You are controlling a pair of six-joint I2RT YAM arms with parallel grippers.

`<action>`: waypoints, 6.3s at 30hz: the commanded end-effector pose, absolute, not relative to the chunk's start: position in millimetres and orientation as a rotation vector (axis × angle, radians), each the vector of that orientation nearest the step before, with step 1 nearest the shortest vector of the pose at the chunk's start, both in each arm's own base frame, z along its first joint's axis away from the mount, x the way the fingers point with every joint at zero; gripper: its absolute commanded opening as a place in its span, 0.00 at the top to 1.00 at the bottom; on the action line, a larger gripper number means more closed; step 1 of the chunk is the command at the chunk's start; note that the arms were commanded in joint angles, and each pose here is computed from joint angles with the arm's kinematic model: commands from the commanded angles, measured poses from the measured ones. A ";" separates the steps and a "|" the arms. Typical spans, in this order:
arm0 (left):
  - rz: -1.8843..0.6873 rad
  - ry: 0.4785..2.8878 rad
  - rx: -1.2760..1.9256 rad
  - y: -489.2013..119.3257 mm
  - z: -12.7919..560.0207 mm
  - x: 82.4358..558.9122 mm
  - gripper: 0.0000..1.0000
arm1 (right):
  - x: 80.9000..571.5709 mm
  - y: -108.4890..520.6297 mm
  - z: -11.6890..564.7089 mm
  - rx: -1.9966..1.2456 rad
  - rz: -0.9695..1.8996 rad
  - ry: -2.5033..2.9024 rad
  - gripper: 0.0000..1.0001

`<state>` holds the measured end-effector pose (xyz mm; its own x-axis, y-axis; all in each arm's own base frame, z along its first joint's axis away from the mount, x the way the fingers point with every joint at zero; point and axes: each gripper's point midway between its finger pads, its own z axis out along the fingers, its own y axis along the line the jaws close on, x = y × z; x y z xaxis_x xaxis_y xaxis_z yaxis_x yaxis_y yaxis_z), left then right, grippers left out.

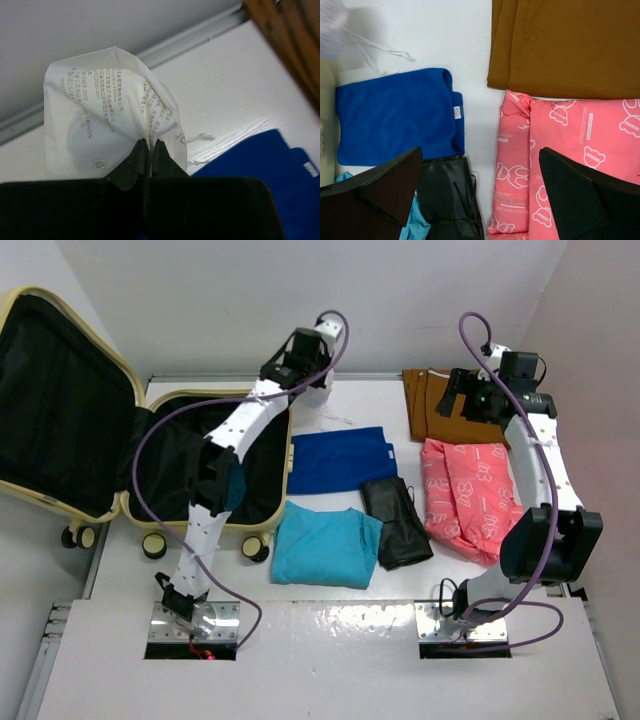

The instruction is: Pack the luggage

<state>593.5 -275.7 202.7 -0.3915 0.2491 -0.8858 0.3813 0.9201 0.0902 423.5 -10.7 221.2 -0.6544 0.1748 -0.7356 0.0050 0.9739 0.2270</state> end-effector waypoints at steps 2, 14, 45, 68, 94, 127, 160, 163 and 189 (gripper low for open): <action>-0.263 1.633 0.388 -266.1 384.6 565.5 1.00 | 426.8 -4.5 230.8 0.097 0.289 2.233 0.00; -0.021 1.747 0.316 -84.2 420.7 458.1 1.00 | 425.3 39.5 214.5 -0.015 0.383 2.285 0.00; 0.089 2.099 0.045 61.6 210.9 487.9 1.00 | 431.4 117.0 193.8 -0.316 0.358 2.317 0.00; 0.092 2.024 -0.045 102.7 187.3 536.5 1.00 | 430.6 111.9 187.2 -0.337 0.334 2.330 0.00; -0.015 2.170 0.116 67.0 118.0 492.7 0.42 | 423.8 117.4 187.8 -0.390 0.379 2.335 0.00; -0.090 1.870 0.184 -25.8 309.1 465.3 0.17 | 505.1 -6.9 167.6 0.091 -0.306 2.260 0.00; 0.102 1.920 0.062 5.8 305.7 433.1 0.16 | 569.7 -5.8 -6.7 0.165 -0.453 2.442 0.06; 0.108 1.933 0.054 9.8 303.5 433.9 0.16 | 550.9 -5.9 -23.4 0.139 -0.438 2.522 0.22; -0.006 2.007 -0.041 13.8 281.6 446.1 0.16 | 615.6 57.0 189.3 0.025 0.234 2.137 1.00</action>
<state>439.7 8.6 262.1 -0.4676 0.0004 -0.8839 -0.0101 0.9999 0.0058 598.8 3.7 64.8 -0.7405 0.1205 -0.6611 0.1185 0.9918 0.0480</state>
